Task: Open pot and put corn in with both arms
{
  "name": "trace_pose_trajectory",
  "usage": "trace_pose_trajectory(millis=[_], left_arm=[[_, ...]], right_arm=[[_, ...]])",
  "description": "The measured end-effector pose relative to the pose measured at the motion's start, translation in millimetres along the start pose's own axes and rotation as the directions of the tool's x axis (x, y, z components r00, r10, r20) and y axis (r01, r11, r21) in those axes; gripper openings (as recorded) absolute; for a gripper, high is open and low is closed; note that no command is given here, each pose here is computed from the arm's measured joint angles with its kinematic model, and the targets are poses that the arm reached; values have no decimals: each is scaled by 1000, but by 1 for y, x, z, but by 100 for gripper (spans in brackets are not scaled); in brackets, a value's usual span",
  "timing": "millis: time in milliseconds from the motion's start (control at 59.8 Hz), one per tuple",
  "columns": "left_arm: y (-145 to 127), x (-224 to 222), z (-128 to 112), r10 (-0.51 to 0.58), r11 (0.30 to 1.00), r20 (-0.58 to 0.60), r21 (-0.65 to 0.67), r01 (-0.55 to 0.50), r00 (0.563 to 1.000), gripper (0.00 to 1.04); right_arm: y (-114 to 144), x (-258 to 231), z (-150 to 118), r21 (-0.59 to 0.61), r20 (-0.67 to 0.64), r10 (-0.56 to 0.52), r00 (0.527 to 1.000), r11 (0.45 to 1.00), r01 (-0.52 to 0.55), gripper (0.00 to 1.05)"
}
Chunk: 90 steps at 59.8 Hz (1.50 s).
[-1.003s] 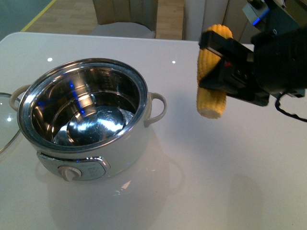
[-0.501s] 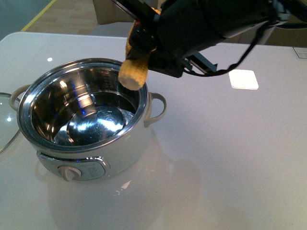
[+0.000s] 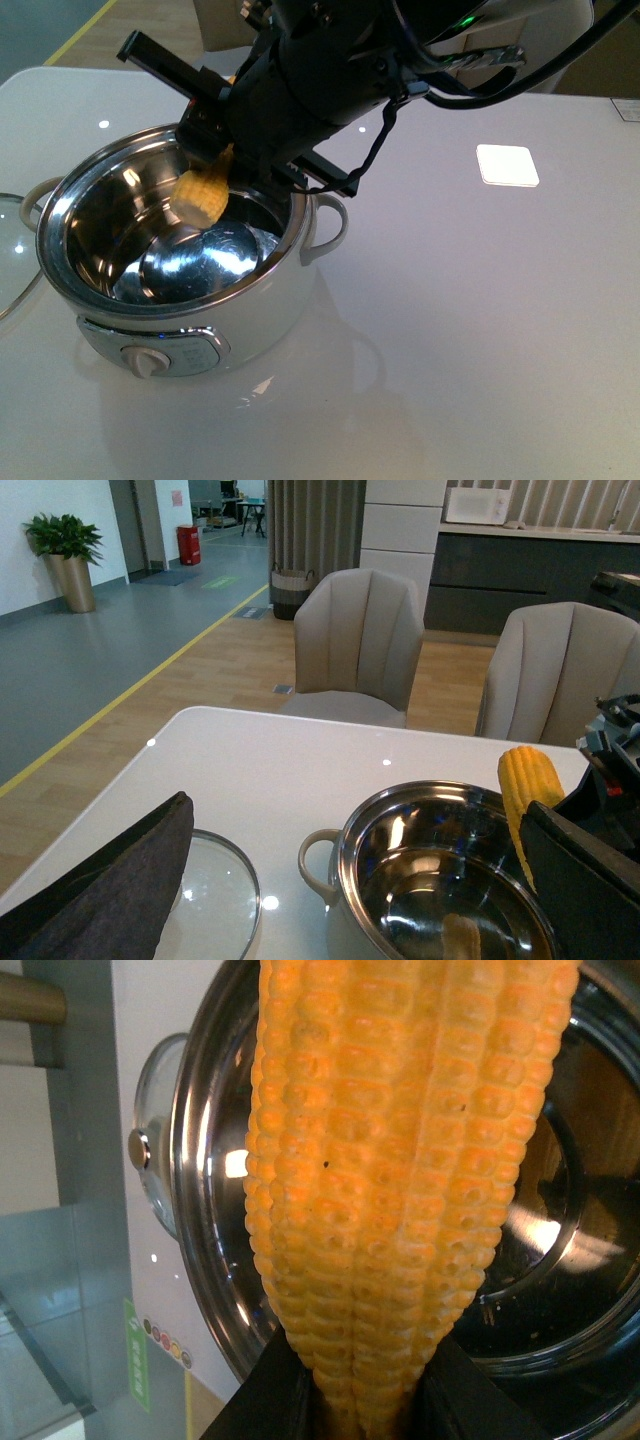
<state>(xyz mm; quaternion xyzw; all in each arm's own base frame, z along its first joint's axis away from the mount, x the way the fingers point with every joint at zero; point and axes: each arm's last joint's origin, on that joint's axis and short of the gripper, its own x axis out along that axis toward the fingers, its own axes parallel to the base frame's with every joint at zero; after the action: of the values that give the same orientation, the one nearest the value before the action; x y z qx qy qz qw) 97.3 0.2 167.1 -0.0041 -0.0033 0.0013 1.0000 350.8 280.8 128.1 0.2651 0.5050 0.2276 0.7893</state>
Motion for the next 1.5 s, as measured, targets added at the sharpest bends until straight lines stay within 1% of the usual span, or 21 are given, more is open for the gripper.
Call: trace_pose_trajectory(millis=[117,167,234,267,318,451,568,685,719,786,853,936,1053,1103,1120,1187,1287,1504], left_arm=[[0,0,0,0,1000,0,0,0,1000,98],[0,0,0,0,1000,0,0,0,1000,98],[0,0,0,0,1000,0,0,0,1000,98],[0,0,0,0,1000,0,0,0,1000,98],[0,0,0,0,1000,0,0,0,1000,98],[0,0,0,0,1000,0,0,0,1000,98],[0,0,0,0,1000,0,0,0,1000,98],[0,0,0,0,1000,0,0,0,1000,98],[0,0,0,0,1000,0,0,0,1000,98],[0,0,0,0,1000,0,0,0,1000,98],[0,0,0,0,1000,0,0,0,1000,98],[0,0,0,0,1000,0,0,0,1000,98],[0,0,0,0,1000,0,0,0,1000,98],[0,0,0,0,1000,0,0,0,1000,98],[0,0,0,0,1000,0,0,0,1000,98],[0,0,0,0,1000,0,0,0,1000,98],[0,0,0,0,1000,0,0,0,1000,98],[0,0,0,0,1000,0,0,0,1000,98]], right_arm=[[-1,8,-9,-8,-31,-21,999,1000,21,15],[-2,12,-14,-17,-43,-39,998,999,38,19],[-3,13,-17,-23,-53,-46,998,999,45,20],[-3,14,-18,-27,-57,-48,997,999,46,22],[-2,14,-20,-31,-61,-49,997,998,47,30],[-6,16,-25,-34,-70,-58,996,998,55,59],[-10,14,-28,-38,-68,-72,995,997,69,76],[-8,2,-25,-40,-40,-61,997,997,59,95],[-8,-3,-23,-39,-28,-54,998,998,53,97],[-9,-15,-18,-37,1,-41,999,998,41,96],[-12,-30,-11,-31,40,-23,999,999,25,96],[-23,-55,-2,-22,98,-19,995,1000,21,96],[-53,-104,11,-6,199,-64,978,998,67,96],[-70,-133,12,-10,243,-105,964,994,111,96],[-77,-145,11,-14,262,-118,958,992,126,96],[-88,-171,8,-32,297,-143,944,987,160,96],[-99,-209,-2,-54,339,-156,928,981,184,96],[-109,-281,-47,-105,380,-139,914,976,192,96]])
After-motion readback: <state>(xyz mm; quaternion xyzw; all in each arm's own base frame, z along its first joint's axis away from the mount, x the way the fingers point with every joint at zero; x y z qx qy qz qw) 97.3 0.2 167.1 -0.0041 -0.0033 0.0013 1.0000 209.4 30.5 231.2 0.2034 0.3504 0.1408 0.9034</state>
